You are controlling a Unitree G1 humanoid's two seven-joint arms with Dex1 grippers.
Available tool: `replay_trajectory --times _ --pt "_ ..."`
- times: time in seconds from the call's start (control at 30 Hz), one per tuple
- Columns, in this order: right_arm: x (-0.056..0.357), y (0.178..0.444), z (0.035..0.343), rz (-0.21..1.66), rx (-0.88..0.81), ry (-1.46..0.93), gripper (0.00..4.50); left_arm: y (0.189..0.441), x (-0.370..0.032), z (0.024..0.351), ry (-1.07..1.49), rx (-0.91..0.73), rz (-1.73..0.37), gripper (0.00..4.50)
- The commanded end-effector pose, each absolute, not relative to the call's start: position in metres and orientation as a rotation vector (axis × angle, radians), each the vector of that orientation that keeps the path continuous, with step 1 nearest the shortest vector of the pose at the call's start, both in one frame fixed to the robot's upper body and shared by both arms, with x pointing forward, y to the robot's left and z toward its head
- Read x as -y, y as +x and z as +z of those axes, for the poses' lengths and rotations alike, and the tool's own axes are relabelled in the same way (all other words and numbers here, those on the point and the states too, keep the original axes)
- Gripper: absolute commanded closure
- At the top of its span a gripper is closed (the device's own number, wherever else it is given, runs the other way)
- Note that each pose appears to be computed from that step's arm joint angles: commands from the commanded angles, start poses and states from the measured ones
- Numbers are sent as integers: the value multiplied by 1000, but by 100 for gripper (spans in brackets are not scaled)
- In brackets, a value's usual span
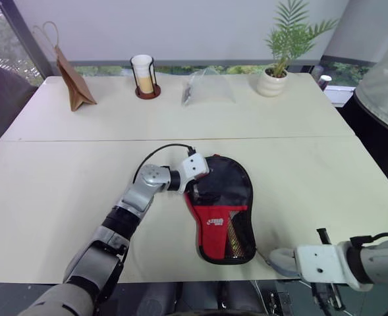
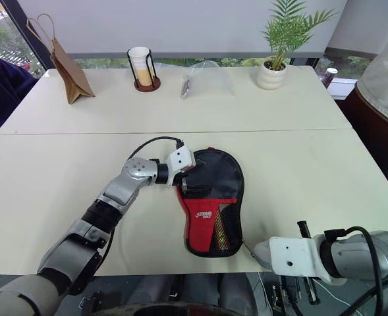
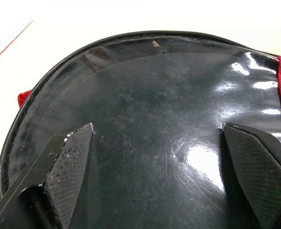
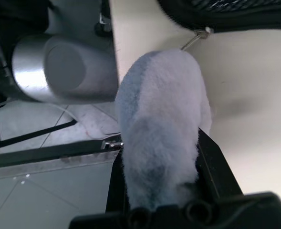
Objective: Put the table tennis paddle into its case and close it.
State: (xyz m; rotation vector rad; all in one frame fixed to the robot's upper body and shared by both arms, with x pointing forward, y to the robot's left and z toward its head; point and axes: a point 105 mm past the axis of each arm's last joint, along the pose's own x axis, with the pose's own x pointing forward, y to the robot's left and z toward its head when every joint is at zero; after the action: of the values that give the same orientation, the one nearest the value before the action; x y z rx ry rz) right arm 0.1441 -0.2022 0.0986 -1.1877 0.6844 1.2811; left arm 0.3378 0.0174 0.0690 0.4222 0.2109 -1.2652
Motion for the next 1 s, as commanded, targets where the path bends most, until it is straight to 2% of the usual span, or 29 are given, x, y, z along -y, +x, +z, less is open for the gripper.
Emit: replay_trajectory --times 0.03,0.2,0.27,0.3,0.47,0.5,0.7,0.87,1.0 --pt "205 140 101 1298 -711 -1187 447 331 -47 11 469 -467 -1186 0" --pt "209 149 108 1249 -702 -1183 447 333 -48 12 475 -465 -1184 0" --pt "208 154 111 1231 -695 -1161 341 333 -48 13 480 -462 -1184 0" --pt "208 157 112 1222 -690 -1146 304 334 -48 13 482 -460 -1184 0" --pt "209 181 132 1144 -645 -1072 34 337 -49 17 490 -438 -1179 0" --pt "210 189 138 1118 -627 -1065 6 338 -50 19 490 -431 -1178 0" --pt "225 243 192 920 -485 -984 6 347 -47 56 379 -305 -1170 0" --pt "232 265 221 867 -403 -894 6 352 -54 115 236 -174 -1167 0" --pt "234 274 229 861 -381 -850 6 349 -73 154 190 -116 -1178 0"
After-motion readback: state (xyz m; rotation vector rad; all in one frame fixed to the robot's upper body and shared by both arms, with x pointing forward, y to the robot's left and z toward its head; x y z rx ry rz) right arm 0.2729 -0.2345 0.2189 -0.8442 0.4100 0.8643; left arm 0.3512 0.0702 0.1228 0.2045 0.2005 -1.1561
